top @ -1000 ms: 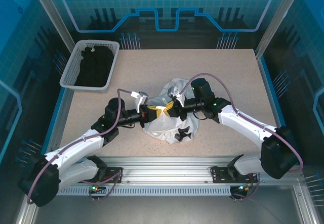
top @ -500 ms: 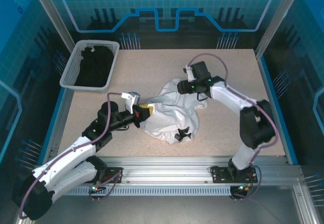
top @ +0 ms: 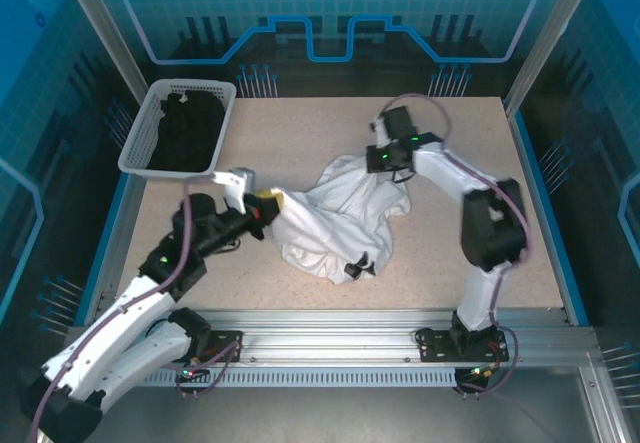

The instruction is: Fold the inside-out t-shirt

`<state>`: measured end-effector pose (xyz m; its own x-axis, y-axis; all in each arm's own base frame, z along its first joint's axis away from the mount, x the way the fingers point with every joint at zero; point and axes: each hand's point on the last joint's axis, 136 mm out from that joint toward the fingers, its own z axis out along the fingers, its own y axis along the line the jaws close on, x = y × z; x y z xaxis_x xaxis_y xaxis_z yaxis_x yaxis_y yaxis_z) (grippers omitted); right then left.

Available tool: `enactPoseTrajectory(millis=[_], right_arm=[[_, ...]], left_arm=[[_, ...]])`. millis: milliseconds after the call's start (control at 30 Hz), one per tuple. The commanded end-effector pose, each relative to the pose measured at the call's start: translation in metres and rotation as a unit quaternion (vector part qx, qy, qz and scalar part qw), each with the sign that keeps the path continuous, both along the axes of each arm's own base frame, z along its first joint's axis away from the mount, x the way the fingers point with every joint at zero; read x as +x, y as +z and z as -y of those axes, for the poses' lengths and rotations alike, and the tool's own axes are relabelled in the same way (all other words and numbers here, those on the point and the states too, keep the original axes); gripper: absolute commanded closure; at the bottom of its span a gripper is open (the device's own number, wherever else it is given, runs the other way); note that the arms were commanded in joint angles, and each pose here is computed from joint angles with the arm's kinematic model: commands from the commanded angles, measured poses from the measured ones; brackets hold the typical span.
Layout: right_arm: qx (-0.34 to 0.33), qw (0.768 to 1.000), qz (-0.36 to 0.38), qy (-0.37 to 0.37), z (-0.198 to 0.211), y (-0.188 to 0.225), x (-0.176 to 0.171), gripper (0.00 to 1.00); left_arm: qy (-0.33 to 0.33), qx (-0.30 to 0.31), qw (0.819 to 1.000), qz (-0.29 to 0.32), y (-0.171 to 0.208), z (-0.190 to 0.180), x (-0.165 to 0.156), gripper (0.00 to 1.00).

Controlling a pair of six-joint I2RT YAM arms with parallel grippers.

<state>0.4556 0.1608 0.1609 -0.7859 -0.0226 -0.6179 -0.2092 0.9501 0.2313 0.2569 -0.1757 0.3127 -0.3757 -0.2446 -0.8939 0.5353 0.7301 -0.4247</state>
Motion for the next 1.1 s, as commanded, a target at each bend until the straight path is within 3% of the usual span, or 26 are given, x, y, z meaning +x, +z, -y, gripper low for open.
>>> enactPoseTrajectory(millis=[0, 133, 233, 333, 500, 667, 867, 1067], right_arm=[[0.053, 0.978, 0.198, -0.040, 0.045, 0.159, -0.016, 1.00], [0.047, 0.951, 0.284, -0.112, 0.104, 0.219, -0.053, 1.00], [0.039, 0.941, 0.300, -0.151, 0.127, 0.218, -0.072, 1.00], [0.047, 0.953, 0.262, -0.144, 0.123, 0.185, -0.076, 0.94], [0.062, 0.984, 0.124, -0.112, 0.100, 0.082, -0.070, 0.85], [0.053, 0.997, -0.035, -0.045, 0.065, -0.014, -0.077, 0.62], [-0.024, 0.994, -0.102, 0.025, 0.020, -0.053, -0.129, 0.49], [-0.089, 0.978, -0.187, -0.025, 0.038, -0.080, -0.202, 0.46]], left_arm=[[0.049, -0.009, 0.995, 0.090, 0.094, -0.033, -0.009, 1.00], [0.101, 0.013, 0.977, 0.186, 0.176, -0.067, -0.025, 1.00], [0.108, 0.035, 0.972, 0.206, 0.193, -0.071, -0.028, 1.00], [0.111, 0.073, 0.976, 0.172, 0.166, -0.069, -0.012, 1.00], [0.082, 0.122, 0.986, 0.081, 0.091, -0.057, 0.012, 1.00], [0.054, 0.126, 0.991, -0.012, 0.038, -0.046, 0.025, 1.00], [0.052, 0.118, 0.990, -0.048, 0.032, -0.044, 0.029, 1.00], [0.085, 0.143, 0.985, -0.052, 0.036, -0.059, 0.028, 1.00]])
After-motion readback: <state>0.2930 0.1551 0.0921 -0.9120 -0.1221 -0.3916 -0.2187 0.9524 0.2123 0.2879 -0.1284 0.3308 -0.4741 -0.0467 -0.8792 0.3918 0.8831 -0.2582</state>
